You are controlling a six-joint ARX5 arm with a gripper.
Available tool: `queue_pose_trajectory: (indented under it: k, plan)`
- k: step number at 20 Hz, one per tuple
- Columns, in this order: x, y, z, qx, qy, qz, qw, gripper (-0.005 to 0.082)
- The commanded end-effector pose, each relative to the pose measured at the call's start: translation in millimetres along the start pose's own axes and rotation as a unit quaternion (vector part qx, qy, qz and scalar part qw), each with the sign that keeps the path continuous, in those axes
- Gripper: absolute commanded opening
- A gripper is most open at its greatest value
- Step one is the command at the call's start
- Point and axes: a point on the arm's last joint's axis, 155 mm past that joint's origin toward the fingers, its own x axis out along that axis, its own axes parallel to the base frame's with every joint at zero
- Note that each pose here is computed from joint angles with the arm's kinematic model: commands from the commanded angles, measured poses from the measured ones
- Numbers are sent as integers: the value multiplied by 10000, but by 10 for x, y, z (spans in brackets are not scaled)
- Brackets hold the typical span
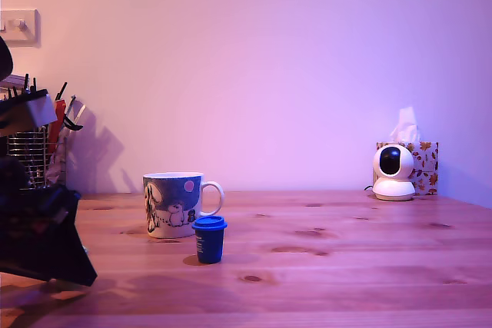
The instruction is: Pick up the coffee capsules on the table and drop them inside the coffee cup
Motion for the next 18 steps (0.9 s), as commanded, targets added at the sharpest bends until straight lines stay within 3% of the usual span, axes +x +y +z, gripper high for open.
queue_pose_trajectory:
  k: [1, 6, 10, 13, 15, 18]
  plan:
    - [40, -2, -119, 65, 128, -27, 9999, 551]
    - [67, 1, -71, 119, 18, -25, 9999, 541]
    - [67, 1, -55, 131, -12, -26, 9999, 340]
    - [67, 1, -55, 218, -12, -26, 9998, 246]
    - [67, 1, -54, 219, -14, -26, 9998, 197]
    - [66, 0, -49, 218, -24, -26, 9998, 195]
